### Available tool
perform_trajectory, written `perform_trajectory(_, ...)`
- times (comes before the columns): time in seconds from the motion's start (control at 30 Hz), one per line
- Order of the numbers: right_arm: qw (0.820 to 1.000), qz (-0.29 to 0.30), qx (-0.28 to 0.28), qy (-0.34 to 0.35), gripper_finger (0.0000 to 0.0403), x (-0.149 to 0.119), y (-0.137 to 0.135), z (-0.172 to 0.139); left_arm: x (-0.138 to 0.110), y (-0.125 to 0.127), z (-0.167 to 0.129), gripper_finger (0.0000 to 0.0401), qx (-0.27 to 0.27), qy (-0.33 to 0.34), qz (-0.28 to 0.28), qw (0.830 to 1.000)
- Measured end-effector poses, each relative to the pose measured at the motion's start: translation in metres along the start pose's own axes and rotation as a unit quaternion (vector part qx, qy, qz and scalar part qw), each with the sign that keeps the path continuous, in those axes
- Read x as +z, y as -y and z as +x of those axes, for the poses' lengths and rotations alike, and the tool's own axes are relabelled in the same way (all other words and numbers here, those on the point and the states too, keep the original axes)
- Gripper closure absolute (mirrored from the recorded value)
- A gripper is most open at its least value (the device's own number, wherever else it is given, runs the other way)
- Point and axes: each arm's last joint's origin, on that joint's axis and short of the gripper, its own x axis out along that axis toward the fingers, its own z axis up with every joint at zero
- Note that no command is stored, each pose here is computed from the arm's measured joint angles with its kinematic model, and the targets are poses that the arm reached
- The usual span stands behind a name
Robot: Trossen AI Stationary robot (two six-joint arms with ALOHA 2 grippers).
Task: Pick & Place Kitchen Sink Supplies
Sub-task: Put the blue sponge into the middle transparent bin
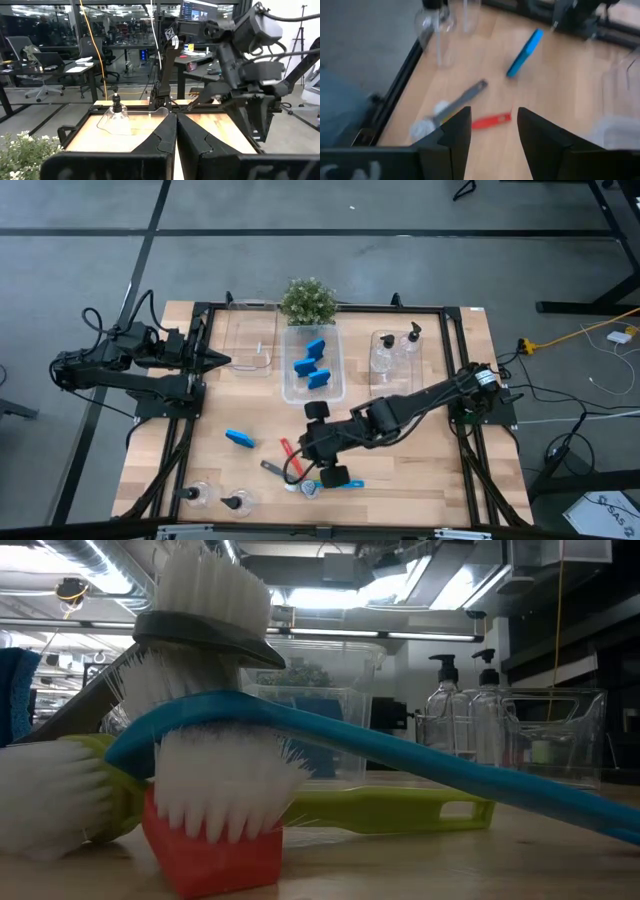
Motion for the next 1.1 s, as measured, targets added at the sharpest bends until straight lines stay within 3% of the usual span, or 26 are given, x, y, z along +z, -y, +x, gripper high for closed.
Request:
perform_trajectory(0.4, 0.989, 0.055, -0.021, 0.139, 0.0244, -0.020, -0.013, 0.055, 0.000, 0.000, 0.000, 0.0395, 0.000, 0.000, 0.000, 1.000)
perform_trajectory(0.6, 0.985, 0.082, -0.073, 0.134, 0.0244, -0.031, -0.016, 0.073, 0.000, 0.000, 0.000, 0.0395, 0.000, 0.000, 0.000, 1.000)
perform_trajectory(1.1, 0.988, 0.078, 0.002, 0.135, 0.0244, -0.032, -0.025, 0.077, 0.000, 0.000, 0.000, 0.0395, 0.000, 0.002, 0.000, 1.000)
